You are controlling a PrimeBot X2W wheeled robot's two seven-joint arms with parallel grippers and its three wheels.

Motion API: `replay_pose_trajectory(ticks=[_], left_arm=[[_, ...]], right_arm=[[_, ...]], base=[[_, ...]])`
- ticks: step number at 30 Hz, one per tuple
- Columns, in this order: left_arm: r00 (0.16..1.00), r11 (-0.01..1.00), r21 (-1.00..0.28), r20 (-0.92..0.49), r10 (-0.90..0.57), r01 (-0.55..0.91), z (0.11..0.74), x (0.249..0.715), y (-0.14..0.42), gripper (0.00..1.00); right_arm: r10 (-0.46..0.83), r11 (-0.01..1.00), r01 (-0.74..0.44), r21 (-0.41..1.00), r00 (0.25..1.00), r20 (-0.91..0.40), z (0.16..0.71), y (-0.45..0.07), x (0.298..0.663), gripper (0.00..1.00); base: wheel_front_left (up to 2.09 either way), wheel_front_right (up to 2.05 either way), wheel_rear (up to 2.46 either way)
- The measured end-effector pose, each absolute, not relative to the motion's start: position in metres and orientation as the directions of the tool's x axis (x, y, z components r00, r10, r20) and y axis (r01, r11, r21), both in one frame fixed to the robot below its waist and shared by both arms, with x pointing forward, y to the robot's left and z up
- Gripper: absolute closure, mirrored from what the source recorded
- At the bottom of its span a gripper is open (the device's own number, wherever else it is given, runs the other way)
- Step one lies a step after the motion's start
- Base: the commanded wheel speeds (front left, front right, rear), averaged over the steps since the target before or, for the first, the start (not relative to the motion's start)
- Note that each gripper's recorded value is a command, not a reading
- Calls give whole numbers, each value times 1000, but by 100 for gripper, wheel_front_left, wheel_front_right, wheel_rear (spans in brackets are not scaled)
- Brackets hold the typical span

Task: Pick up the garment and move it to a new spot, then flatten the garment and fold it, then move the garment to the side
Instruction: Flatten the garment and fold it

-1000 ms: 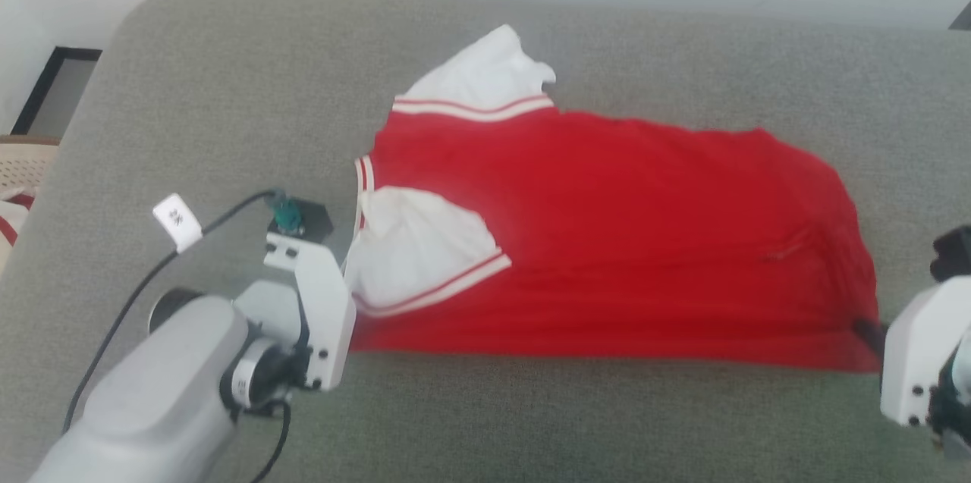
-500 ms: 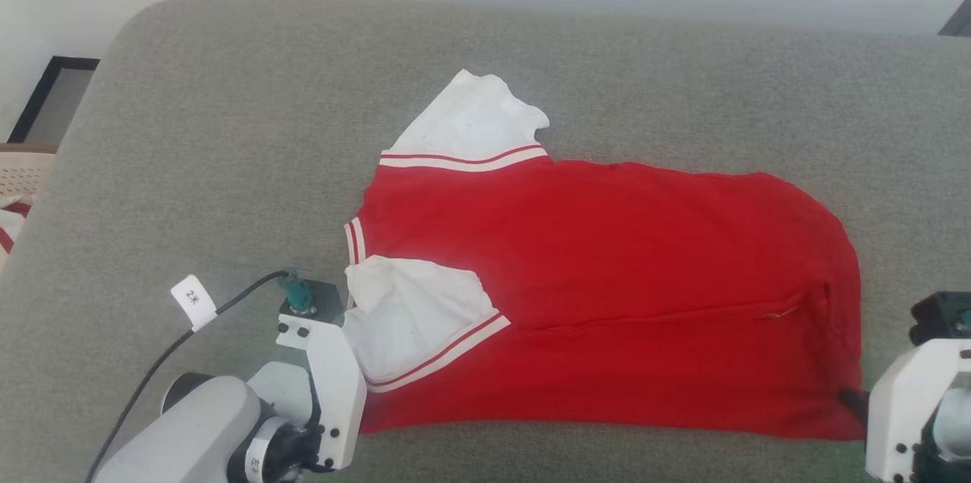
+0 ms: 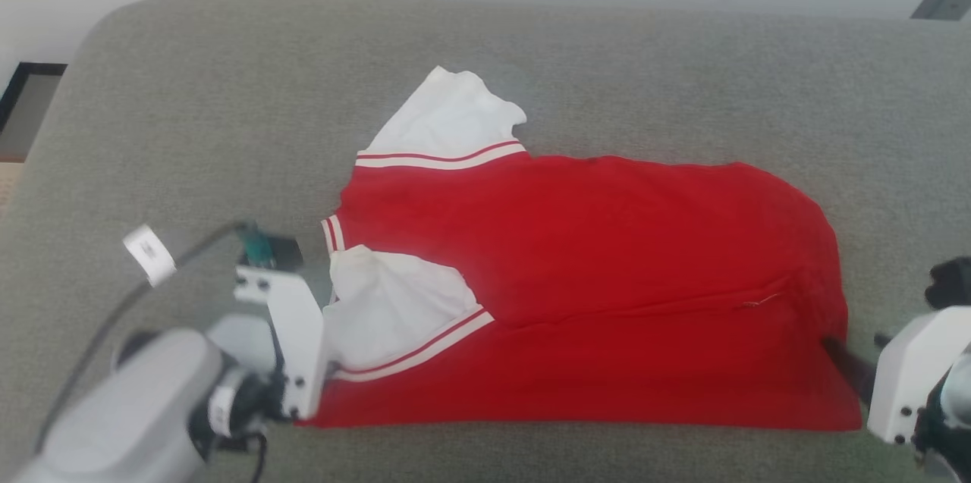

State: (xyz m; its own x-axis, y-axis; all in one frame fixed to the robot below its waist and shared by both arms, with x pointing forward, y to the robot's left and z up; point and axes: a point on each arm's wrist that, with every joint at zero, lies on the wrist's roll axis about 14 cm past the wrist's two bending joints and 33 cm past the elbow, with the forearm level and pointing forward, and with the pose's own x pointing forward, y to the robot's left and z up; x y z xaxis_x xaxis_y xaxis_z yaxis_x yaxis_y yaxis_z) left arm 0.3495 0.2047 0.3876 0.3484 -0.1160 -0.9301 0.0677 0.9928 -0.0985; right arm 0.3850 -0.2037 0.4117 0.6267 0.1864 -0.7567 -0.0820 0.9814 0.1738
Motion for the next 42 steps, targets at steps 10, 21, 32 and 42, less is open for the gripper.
replay_pose_trajectory(ticks=[10,21,32,42], left_arm=[[521,980,8,-848,-98,198,461,424,196,0],[656,937,72,-732,-183,342,487,537,160,0],[582,923,68,-793,-180,378,436,607,134,0],[478,938,52,-869,-126,343,386,630,131,0]], right_arm=[[175,970,-89,226,900,-400,485,-204,432,0],[72,967,-94,237,992,99,556,-223,449,0],[-17,972,-12,234,992,124,529,-252,441,0],[-43,976,24,217,996,80,509,-266,443,0]], base=[[0,0,0],[0,0,0],[0,0,0],[0,0,0]])
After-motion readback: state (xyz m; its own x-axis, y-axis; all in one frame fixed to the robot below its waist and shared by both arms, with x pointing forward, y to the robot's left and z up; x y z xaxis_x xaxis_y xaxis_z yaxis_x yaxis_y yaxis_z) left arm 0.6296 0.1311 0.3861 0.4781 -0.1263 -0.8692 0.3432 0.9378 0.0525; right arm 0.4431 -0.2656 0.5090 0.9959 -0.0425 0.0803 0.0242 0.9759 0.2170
